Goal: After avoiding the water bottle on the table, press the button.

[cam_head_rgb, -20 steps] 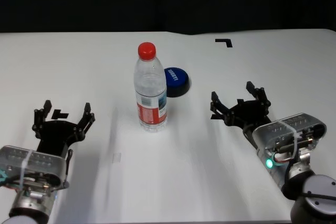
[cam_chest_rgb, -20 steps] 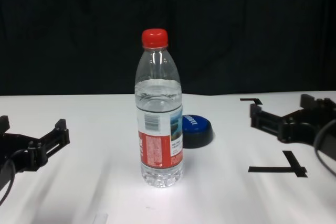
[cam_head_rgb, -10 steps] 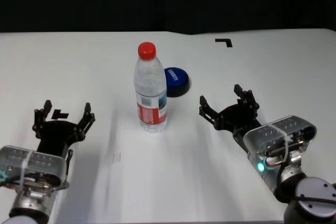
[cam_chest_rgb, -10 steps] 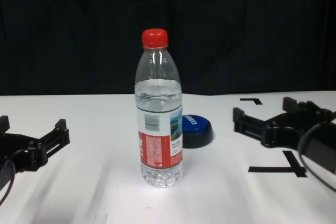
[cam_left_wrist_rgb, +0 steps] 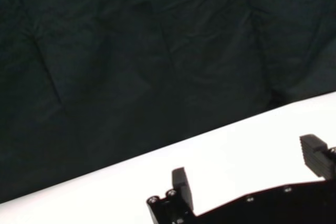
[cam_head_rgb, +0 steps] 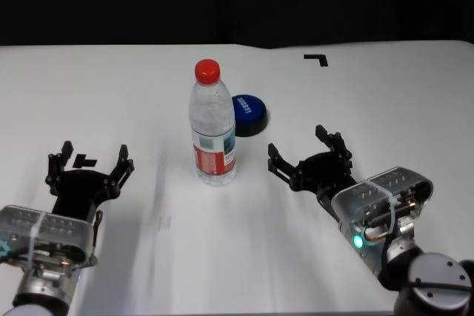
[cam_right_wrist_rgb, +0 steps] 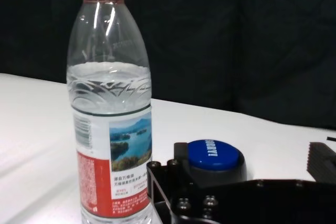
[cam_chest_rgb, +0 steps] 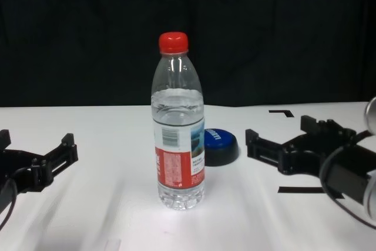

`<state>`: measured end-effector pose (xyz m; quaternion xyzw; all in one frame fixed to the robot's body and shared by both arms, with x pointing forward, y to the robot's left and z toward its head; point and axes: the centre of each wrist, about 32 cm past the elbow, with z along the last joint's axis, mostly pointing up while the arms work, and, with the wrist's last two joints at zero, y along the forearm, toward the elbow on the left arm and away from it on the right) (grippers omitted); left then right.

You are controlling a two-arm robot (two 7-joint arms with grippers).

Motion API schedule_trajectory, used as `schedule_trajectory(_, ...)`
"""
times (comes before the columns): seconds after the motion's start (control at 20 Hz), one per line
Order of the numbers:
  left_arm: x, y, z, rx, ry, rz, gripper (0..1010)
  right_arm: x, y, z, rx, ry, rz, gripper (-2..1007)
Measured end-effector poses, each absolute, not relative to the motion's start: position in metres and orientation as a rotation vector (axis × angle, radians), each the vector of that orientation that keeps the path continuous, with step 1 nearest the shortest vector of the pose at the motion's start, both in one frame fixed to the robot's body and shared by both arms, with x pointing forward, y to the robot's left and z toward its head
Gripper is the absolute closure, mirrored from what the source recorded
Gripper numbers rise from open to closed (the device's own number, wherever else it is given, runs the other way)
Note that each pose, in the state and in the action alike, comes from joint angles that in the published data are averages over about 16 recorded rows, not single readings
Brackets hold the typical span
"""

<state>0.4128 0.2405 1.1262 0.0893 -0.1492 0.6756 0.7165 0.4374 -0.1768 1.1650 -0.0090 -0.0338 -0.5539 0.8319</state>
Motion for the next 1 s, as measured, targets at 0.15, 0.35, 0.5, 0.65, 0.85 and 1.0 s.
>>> schedule_trajectory(0.15, 0.4128, 0.2405, 1.1262, 0.198, -0.330, 1.495, 7, 0.4366, -0.1758, 1.1641, -0.023, -0.069, -1.170, 2)
schedule_trajectory(0.35, 0.4128, 0.2405, 1.1262, 0.198, -0.330, 1.495, 7, 0.4354, -0.1753, 1.1629, -0.026, -0.065, -1.169, 2)
schedule_trajectory(0.5, 0.4128, 0.2405, 1.1262, 0.198, -0.330, 1.495, 7, 0.4347, -0.1753, 1.1622, -0.029, -0.065, -1.171, 2)
schedule_trajectory(0.65, 0.4128, 0.2405, 1.1262, 0.198, -0.330, 1.495, 7, 0.4341, -0.1754, 1.1617, -0.031, -0.065, -1.173, 2)
schedule_trajectory(0.85, 0.4128, 0.2405, 1.1262, 0.198, -0.330, 1.495, 7, 0.4336, -0.1757, 1.1612, -0.033, -0.066, -1.176, 2)
schedule_trajectory(1.0, 0.4128, 0.2405, 1.1262, 0.198, -0.330, 1.495, 7, 0.4335, -0.1758, 1.1610, -0.034, -0.067, -1.177, 2)
